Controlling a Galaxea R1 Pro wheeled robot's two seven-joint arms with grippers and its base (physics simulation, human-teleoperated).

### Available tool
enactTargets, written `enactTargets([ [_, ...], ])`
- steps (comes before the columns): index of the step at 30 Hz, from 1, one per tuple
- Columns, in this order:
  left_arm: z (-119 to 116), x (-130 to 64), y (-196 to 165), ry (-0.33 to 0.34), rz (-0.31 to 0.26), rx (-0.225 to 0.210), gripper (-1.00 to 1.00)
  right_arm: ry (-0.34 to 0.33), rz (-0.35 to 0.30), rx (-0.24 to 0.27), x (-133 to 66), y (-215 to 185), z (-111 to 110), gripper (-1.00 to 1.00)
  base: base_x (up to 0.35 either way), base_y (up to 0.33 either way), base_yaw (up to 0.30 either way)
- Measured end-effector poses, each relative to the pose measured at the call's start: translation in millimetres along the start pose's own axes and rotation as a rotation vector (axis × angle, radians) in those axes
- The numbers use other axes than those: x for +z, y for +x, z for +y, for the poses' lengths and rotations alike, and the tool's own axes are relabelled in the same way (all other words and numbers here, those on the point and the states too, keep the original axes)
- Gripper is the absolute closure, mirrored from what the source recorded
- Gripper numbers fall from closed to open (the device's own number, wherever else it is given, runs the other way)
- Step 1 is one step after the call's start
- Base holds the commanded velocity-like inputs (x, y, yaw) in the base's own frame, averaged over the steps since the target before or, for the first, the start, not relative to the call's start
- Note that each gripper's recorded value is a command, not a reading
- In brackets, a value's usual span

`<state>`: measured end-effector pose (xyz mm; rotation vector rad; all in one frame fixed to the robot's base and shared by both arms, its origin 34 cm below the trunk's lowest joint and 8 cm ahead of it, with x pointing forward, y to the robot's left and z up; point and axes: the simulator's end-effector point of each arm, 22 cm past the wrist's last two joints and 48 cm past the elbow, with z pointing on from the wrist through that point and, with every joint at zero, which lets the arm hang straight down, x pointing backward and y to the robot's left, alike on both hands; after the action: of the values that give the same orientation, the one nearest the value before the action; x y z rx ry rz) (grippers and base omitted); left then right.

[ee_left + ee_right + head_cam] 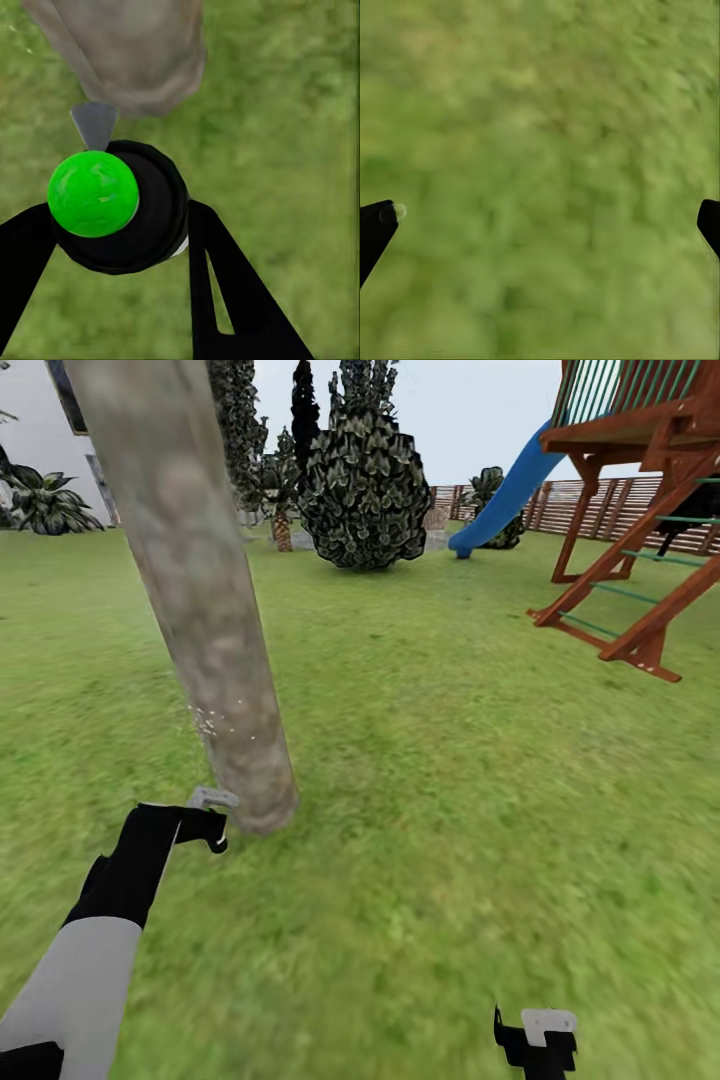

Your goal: In the garden, pick up the pesticide atomizer on the floor and spray pesticide onto both trees until each tree trunk is fully covered.

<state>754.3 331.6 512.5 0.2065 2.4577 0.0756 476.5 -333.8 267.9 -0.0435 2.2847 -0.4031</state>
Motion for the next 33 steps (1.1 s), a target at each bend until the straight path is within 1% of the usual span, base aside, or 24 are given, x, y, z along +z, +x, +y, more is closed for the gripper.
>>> enactTargets([
  [1, -0.3, 0.2, 0.3, -0.001, 0.001, 0.001, 1.00, 0.000, 0.000, 0.000, 0.0, 0.0, 0.1, -1.00, 0.129, -0.270, 0.080],
  [2, 6.8, -0.4, 1.5, -0.014, 0.002, 0.002, 1.00, 0.000, 0.000, 0.000, 0.0, 0.0, 0.1, -1.00, 0.131, -0.270, 0.033],
  [3, 20.8, -2.0, 4.0, -0.041, 0.007, 0.008, 1.00, 0.000, 0.000, 0.000, 0.0, -0.1, 0.1, -1.00, 0.131, -0.270, 0.013],
  [4, 43.9, -5.1, 7.5, -0.094, 0.014, 0.018, 1.00, 0.000, 0.000, 0.000, 0.0, -0.1, 0.2, -1.00, 0.132, -0.270, 0.007],
  [5, 54.5, -6.7, 9.8, -0.118, 0.018, 0.015, 1.00, 0.000, 0.000, 0.000, 0.0, -0.1, 0.1, -1.00, 0.141, -0.267, 0.002],
  [6, 57.2, -5.5, 18.3, -0.130, 0.030, 0.015, 1.00, 0.000, 0.000, 0.000, 0.0, 0.0, 0.1, -1.00, 0.146, -0.265, 0.001],
  [8, 46.9, -2.5, 21.4, -0.114, 0.034, 0.008, 1.00, 0.000, 0.000, 0.001, 0.0, 0.1, -0.1, -1.00, 0.153, -0.261, 0.011],
  [9, 37.0, -0.1, 21.8, -0.099, 0.036, 0.005, 1.00, 0.001, 0.000, 0.001, 0.0, 0.1, -0.1, -1.00, 0.167, -0.248, 0.166],
  [10, 18.5, 3.3, 20.5, -0.072, 0.034, -0.002, 1.00, 0.000, 0.000, 0.001, 0.0, 0.1, -0.1, -1.00, 0.199, -0.223, 0.241],
  [11, 12.1, 4.4, 19.6, -0.069, 0.033, -0.001, 1.00, 0.000, 0.000, 0.000, 0.0, 0.0, 0.0, -1.00, 0.236, -0.192, 0.263],
  [12, 15.3, 4.2, 20.2, -0.079, 0.034, 0.000, 1.00, 0.000, 0.000, 0.000, 0.0, 0.0, 0.0, -1.00, 0.259, -0.171, 0.270],
  [14, 31.8, 1.9, 23.0, -0.110, 0.038, -0.003, 1.00, 0.000, 0.000, 0.000, 0.0, -0.1, 0.1, -1.00, 0.288, -0.125, 0.275],
  [15, 52.3, -1.6, 26.6, -0.149, 0.040, -0.022, 1.00, 0.000, 0.000, 0.000, 0.0, -0.1, 0.2, -1.00, 0.307, -0.078, 0.207],
  [16, 73.4, -5.7, 31.2, -0.183, 0.040, -0.055, 1.00, 0.000, 0.000, 0.000, 0.0, -0.1, 0.2, -1.00, 0.317, -0.026, 0.068],
  [17, 84.1, -7.7, 34.6, -0.196, 0.039, -0.081, 1.00, 0.000, 0.000, 0.000, 0.0, -0.1, 0.1, -1.00, 0.319, -0.013, 0.035],
  [18, 80.9, -6.0, 37.4, -0.187, 0.041, -0.092, 1.00, 0.000, 0.000, 0.000, 0.0, 0.2, -0.1, -1.00, 0.319, -0.003, 0.009],
  [19, 65.6, 0.8, 46.4, -0.160, 0.060, -0.099, 1.00, 0.001, 0.001, -0.001, 0.0, 0.7, -0.8, -1.00, 0.319, -0.001, 0.004],
  [21, 41.8, 7.4, 47.5, -0.130, 0.068, -0.087, 1.00, 0.001, 0.002, -0.001, 0.0, 0.8, -1.0, -1.00, 0.319, 0.000, 0.001],
  [25, 44.1, 7.7, 49.3, -0.150, 0.074, -0.070, 1.00, 0.002, 0.000, 0.000, 0.2, 0.3, -1.2, -1.00, 0.133, 0.000, 0.000],
  [26, 51.6, 7.9, 67.3, -0.164, 0.099, -0.066, 1.00, 0.001, 0.000, 0.000, 0.2, 0.2, -0.5, -1.00, 0.013, 0.000, 0.000],
  [28, 56.8, 8.4, 91.4, -0.171, 0.130, -0.060, 1.00, 0.000, 0.000, 0.000, 0.1, 0.1, -0.1, -1.00, 0.005, 0.000, 0.000],
  [30, 50.5, 11.3, 91.3, -0.160, 0.106, -0.049, 1.00, 0.000, 0.000, 0.000, 0.0, 0.0, 0.0, -1.00, 0.001, 0.000, 0.027],
  [32, 15.1, 22.3, 96.2, -0.103, 0.110, -0.059, 1.00, -0.001, 0.000, 0.001, -0.1, 0.1, 0.5, -1.00, 0.000, 0.000, 0.192],
  [33, 3.7, 24.8, 96.8, -0.088, 0.113, -0.058, 1.00, -0.001, 0.000, 0.001, -0.2, 0.0, 0.8, -1.00, 0.000, 0.000, 0.247],
])
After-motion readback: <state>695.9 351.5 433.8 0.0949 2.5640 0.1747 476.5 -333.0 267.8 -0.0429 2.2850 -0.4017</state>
